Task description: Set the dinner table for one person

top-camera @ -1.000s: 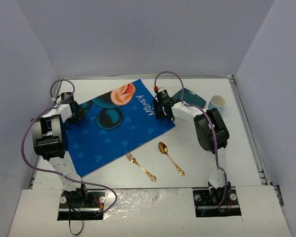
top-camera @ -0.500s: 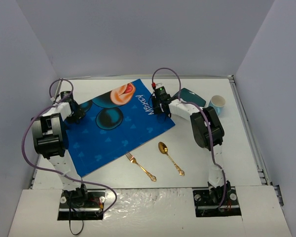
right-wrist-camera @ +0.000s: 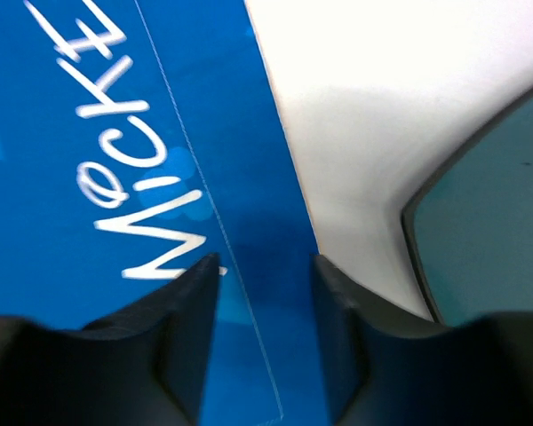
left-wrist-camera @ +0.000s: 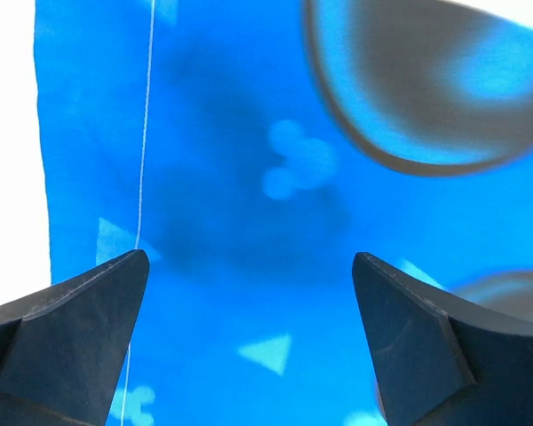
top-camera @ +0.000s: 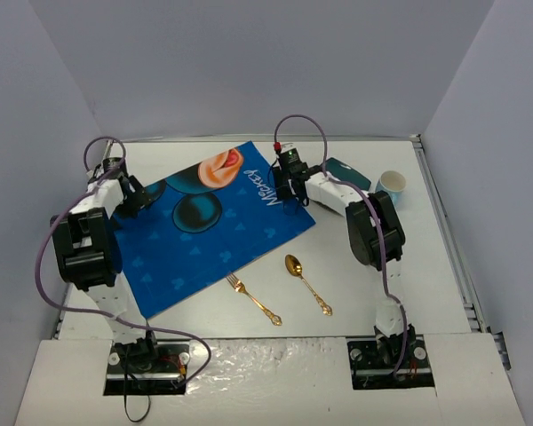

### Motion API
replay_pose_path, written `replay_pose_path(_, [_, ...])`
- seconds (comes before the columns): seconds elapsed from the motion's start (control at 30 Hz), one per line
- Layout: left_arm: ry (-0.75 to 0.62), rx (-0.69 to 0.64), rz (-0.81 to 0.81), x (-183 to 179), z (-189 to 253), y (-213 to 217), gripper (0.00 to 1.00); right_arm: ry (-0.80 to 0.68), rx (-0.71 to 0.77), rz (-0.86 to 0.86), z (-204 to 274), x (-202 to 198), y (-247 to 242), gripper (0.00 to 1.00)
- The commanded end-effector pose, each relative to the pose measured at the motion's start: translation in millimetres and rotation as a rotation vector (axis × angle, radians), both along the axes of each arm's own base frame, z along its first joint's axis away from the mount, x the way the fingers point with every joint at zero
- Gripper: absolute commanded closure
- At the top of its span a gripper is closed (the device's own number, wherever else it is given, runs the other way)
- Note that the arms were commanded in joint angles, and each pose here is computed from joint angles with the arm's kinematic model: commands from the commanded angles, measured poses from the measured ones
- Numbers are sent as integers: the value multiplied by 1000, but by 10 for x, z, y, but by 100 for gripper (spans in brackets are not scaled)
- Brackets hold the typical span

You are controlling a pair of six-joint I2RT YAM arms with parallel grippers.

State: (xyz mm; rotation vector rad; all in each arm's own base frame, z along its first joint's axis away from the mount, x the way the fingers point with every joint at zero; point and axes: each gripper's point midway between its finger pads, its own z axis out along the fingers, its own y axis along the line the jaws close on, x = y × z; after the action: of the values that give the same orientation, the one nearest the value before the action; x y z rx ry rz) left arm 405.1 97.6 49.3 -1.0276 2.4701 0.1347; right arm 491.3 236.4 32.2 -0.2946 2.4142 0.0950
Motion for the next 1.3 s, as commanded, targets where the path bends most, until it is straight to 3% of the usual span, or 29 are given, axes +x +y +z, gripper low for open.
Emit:
replay_pose_path(0.0, [-271, 28, -70, 221, 1218, -97, 3, -277, 149, -107, 1526, 223, -89, 51])
replay_pose_path(0.17, [-339, 81, -215, 2, 1712, -427, 3, -393, 230, -331, 2030, 0, -502, 44])
replay_pose_path(0.23, [-333, 93, -282, -162, 1716, -581, 3, -432, 274, -389, 2183, -151, -674, 43])
replay_pose_path(0.4, [-371, 21, -450, -592, 1724, -1000, 3, -443, 318, -504, 2020, -487, -1098, 38])
replay_pose_path(0.53, [-373, -5, -545, -907, 1678, -1174, 3, -341, 425, -645, 1546, -801, -1417, 2])
replay_pose_path(0.7, [-358, -34, -664, -1108, 1405, -1446, 3, -307, 640, -787, 1205, -1081, -1632, 0])
replay_pose_path(0.87, [-365, -45, -718, -1136, 1174, -1577, 3, -356, 769, -847, 1077, -1034, -1646, 0])
replay_pose_path(1.13, [-375, -4, -727, -1096, 1120, -1571, 3, -432, 919, -929, 916, -700, -1634, 16])
replay_pose_path(1.27, [-373, 16, -718, -1109, 1124, -1541, 3, -426, 954, -951, 787, -590, -1601, 20])
